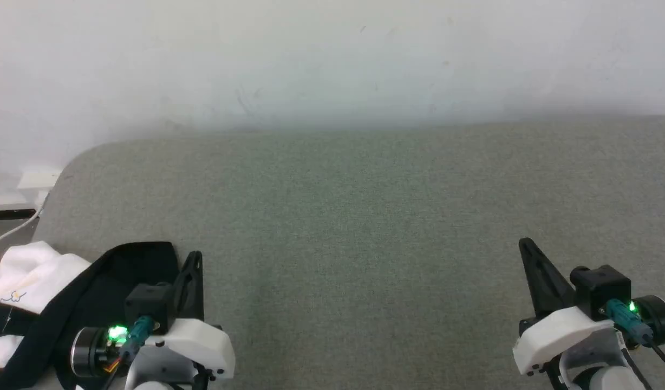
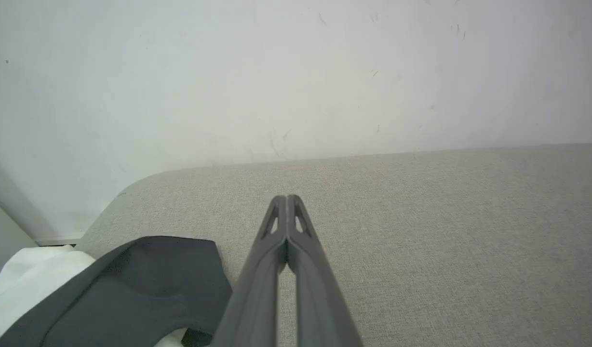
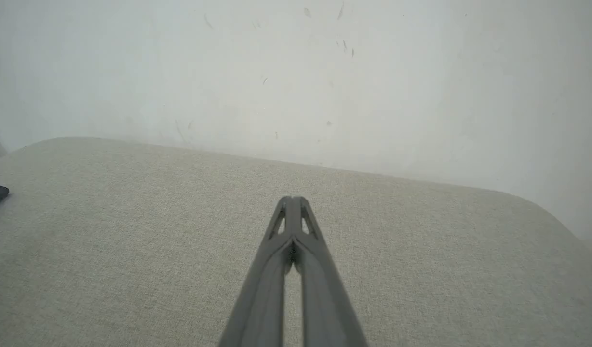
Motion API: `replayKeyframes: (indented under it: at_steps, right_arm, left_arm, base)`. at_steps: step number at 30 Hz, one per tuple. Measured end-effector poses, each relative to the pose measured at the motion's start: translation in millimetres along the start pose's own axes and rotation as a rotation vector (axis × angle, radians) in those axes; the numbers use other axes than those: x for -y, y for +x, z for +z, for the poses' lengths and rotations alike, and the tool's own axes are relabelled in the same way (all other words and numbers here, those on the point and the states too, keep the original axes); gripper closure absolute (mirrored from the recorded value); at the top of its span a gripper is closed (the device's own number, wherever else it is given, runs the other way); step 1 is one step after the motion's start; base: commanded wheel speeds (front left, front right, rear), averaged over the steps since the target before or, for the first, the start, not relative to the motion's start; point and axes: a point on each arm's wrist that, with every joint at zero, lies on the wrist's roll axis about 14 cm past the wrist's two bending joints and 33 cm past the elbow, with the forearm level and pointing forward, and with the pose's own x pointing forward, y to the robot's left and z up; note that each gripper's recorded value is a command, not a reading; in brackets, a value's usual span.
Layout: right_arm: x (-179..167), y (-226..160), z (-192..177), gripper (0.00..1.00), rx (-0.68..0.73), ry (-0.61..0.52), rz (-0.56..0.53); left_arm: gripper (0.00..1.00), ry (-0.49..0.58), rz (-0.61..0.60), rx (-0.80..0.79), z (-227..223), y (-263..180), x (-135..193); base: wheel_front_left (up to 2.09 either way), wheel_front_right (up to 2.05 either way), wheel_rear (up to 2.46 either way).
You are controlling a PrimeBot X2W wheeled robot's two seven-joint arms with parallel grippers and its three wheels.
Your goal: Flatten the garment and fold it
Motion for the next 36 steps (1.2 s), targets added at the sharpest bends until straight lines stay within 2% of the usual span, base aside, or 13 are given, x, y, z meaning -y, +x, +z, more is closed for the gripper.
replayKeyframes:
  at_steps: [8,9,25,36]
  right_arm:
    - [0.0,-0.1,-0.1,1.00,0.000,0.000,0.000]
    - [0.1,-0.3,-0.4,0.00,-0.001,0.000,0.000]
    - [-0.1,-0.3,-1.7,0.00,0.009,0.024,0.001]
    - [-7.5,5.2,0.7,0.00,0.031,0.040,0.025]
  left_arm:
    - [1.00,0.000,-0.001,0.000,-0.1,-0.1,0.1]
    - [0.00,0.000,-0.001,-0.001,-0.3,-0.1,0.1]
    - [0.00,-0.030,-0.009,0.002,-3.8,-0.8,3.3]
    - [0.00,-0.060,0.020,0.015,-4.0,-5.9,-6.2]
  base:
    - [0.00,0.00,0.00]
    - [0.00,0.00,0.00]
    - [0.00,0.00,0.00]
    - [0.00,0.00,0.00]
